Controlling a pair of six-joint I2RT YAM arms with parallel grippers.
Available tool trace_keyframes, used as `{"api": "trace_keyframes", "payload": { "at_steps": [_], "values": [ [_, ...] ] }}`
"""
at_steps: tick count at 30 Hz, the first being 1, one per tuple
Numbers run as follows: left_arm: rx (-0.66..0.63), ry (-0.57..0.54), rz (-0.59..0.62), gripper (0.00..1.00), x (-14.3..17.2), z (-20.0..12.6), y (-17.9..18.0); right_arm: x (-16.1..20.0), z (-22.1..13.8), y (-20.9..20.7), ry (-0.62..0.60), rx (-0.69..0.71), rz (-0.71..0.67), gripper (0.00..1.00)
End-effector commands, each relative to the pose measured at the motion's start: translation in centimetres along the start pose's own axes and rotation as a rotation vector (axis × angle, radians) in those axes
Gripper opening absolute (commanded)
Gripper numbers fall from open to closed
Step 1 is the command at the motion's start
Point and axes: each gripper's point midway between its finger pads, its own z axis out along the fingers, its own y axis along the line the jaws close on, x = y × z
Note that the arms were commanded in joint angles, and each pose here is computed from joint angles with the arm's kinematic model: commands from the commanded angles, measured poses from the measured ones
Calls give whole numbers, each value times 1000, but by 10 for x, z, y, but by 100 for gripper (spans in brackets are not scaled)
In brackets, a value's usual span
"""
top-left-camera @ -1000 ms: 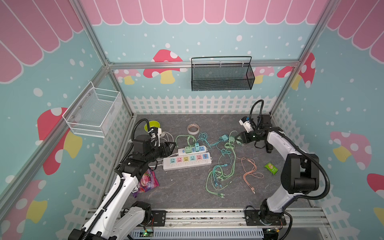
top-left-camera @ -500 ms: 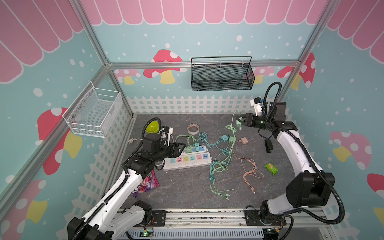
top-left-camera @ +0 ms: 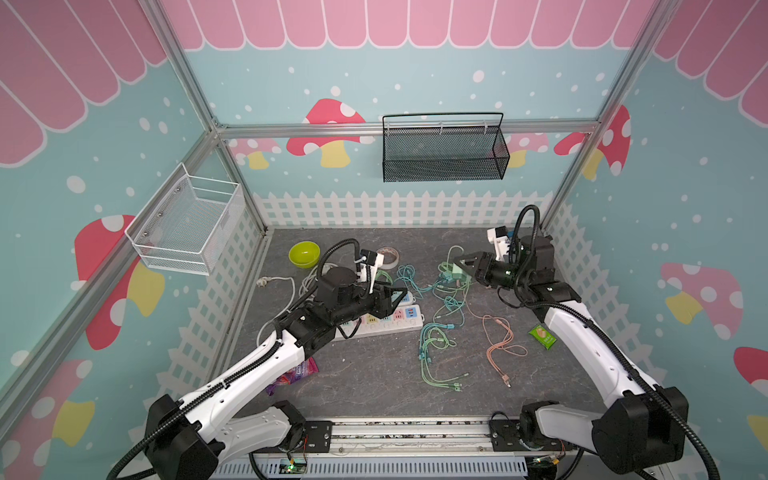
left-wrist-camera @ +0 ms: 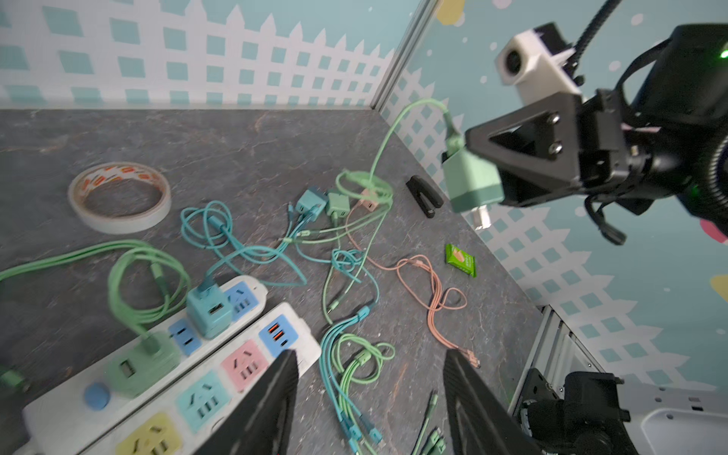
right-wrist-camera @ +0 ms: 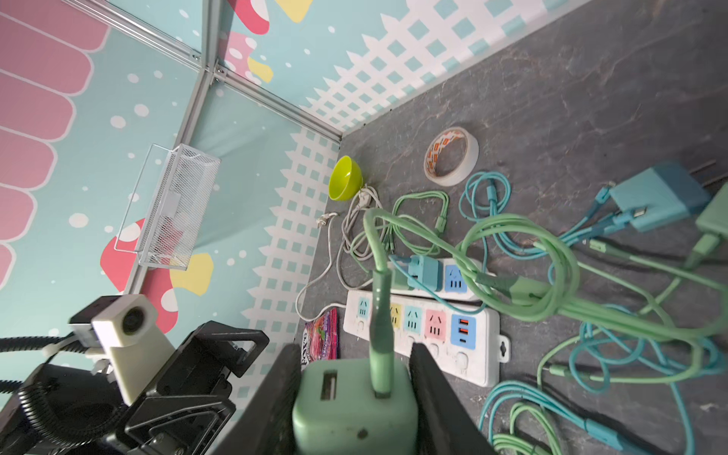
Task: Insert plugs into power strip
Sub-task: Pick up the plug from the middle-right of the table.
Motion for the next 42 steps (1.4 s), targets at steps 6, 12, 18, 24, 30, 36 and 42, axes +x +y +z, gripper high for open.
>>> {"api": "trace_keyframes", "payload": {
  "at_steps": [6, 12, 18, 24, 30, 36, 42],
  "values": [
    [86, -109, 115, 60, -36, 34, -47, -5, -17, 16, -151, -38, 126, 0],
    [120, -94, 149, 60, -33, 54, -63, 0, -14, 21, -135, -52, 126, 0],
    [148, -63, 170, 60, -30, 70, -75, 3, -9, 22, -119, -60, 121, 0],
    [148, -42, 183, 60, -27, 80, -81, 5, -8, 21, -114, -71, 118, 0],
    [156, -10, 183, 59, -23, 89, -87, 6, -8, 22, -116, -82, 112, 0],
    [116, 4, 168, 56, -23, 98, -83, 7, -8, 26, -111, -100, 106, 0],
    [80, 9, 162, 53, -26, 103, -78, 6, -8, 31, -104, -118, 88, 0]
  ]
}}
